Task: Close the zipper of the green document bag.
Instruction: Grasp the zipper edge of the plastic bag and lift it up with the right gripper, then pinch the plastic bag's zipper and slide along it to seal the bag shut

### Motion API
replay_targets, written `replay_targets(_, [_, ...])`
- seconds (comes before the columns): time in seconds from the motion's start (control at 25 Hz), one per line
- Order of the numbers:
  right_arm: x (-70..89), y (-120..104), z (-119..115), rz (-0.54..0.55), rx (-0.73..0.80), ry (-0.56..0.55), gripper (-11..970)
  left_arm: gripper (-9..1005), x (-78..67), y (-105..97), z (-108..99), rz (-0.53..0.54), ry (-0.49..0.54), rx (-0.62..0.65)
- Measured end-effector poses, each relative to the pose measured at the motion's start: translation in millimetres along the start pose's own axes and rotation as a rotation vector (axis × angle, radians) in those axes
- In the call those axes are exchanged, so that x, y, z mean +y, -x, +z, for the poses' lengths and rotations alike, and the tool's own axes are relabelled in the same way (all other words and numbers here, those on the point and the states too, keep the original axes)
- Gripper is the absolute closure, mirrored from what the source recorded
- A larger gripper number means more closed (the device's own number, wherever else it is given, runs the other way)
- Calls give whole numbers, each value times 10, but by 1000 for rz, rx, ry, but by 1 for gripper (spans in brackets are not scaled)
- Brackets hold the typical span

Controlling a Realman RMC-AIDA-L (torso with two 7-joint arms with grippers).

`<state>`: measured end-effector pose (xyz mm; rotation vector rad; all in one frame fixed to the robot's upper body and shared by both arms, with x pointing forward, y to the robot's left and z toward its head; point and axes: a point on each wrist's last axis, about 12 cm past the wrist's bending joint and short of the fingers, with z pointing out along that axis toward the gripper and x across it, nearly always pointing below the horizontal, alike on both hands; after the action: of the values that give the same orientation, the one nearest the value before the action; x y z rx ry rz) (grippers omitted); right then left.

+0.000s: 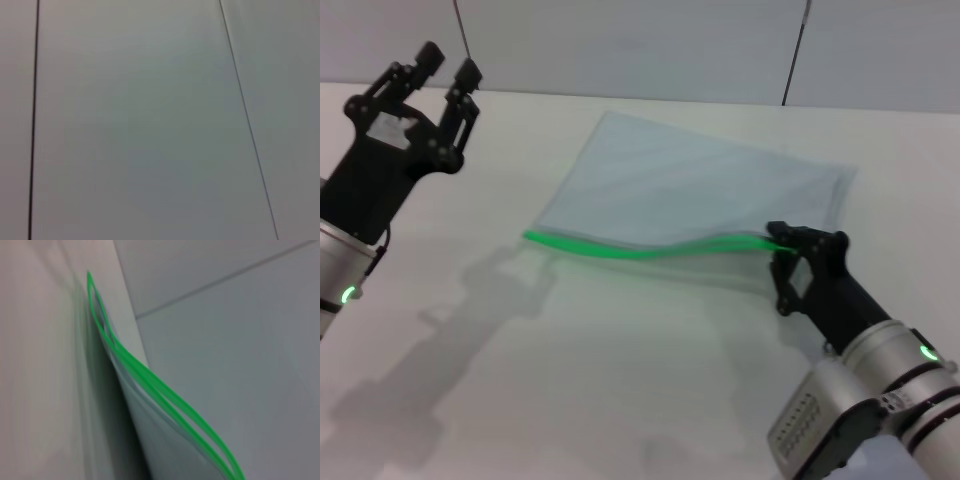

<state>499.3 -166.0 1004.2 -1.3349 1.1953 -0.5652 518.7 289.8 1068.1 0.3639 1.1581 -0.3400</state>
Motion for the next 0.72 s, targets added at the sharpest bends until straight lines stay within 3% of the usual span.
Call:
replay_targets(0.24, [-77, 208, 86, 17, -77, -15, 895, 596, -89, -93, 92, 66, -96, 78])
replay_targets(0.72, [-130, 383, 199, 20, -139, 3, 908, 597, -386, -291, 209, 282, -405, 204])
